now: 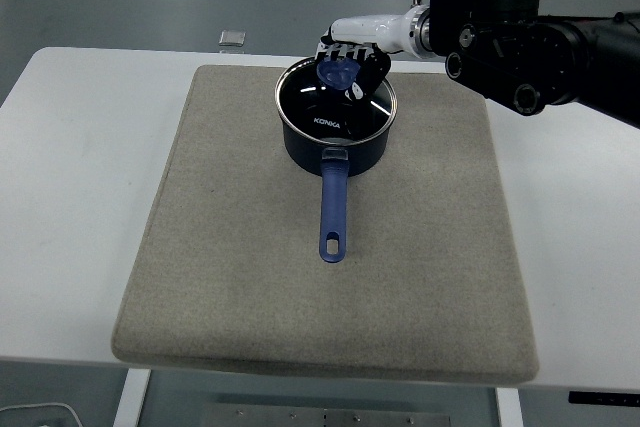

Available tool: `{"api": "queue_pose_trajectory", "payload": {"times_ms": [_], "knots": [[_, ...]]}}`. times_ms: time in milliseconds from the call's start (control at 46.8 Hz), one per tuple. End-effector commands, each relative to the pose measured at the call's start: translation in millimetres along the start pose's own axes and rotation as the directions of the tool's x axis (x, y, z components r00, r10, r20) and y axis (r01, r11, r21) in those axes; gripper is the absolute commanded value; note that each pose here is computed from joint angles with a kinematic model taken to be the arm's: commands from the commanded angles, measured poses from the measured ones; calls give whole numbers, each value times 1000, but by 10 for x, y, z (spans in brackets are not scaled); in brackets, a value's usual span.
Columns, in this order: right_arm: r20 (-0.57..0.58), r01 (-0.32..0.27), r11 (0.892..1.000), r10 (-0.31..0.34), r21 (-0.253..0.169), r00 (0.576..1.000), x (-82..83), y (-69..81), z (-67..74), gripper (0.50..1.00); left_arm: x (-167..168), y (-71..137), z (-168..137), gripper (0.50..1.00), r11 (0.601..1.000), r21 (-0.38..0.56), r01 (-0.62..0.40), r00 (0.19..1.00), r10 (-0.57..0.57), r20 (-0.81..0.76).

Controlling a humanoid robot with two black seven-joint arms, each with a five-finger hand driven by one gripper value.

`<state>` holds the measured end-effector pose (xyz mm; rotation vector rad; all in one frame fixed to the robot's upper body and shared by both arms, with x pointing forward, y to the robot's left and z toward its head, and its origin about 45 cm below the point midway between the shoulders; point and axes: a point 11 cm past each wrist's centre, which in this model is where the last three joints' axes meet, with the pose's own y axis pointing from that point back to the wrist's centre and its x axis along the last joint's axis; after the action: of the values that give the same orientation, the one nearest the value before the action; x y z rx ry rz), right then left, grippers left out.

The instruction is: Lift the pot lid and place it to the right of the pot.

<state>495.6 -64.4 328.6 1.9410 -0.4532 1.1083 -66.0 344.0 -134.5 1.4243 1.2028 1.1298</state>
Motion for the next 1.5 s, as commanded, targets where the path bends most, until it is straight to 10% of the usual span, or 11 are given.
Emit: {"api": "queue_pose_trajectory", "payload": {"times_ms": [0, 321, 855, 1474], "knots": [[-2, 1, 1000, -1, 0, 1000, 17, 5, -9, 550, 1, 0, 4, 1000, 1000, 0, 0, 1000, 0, 0], [-48, -14, 1000, 14, -4, 999, 302, 122, -93, 529, 0, 0, -3, 1000, 1000, 0, 0, 1000, 0, 0], [-49, -22, 992, 17, -121, 999, 471, 716, 697, 500, 1, 0, 4, 1000, 1000, 0, 0, 1000, 0, 0], [24, 7, 985, -3, -173, 1000, -39, 849, 1259, 500, 0, 0, -5, 1000, 1000, 1, 0, 1000, 0, 0]]}}
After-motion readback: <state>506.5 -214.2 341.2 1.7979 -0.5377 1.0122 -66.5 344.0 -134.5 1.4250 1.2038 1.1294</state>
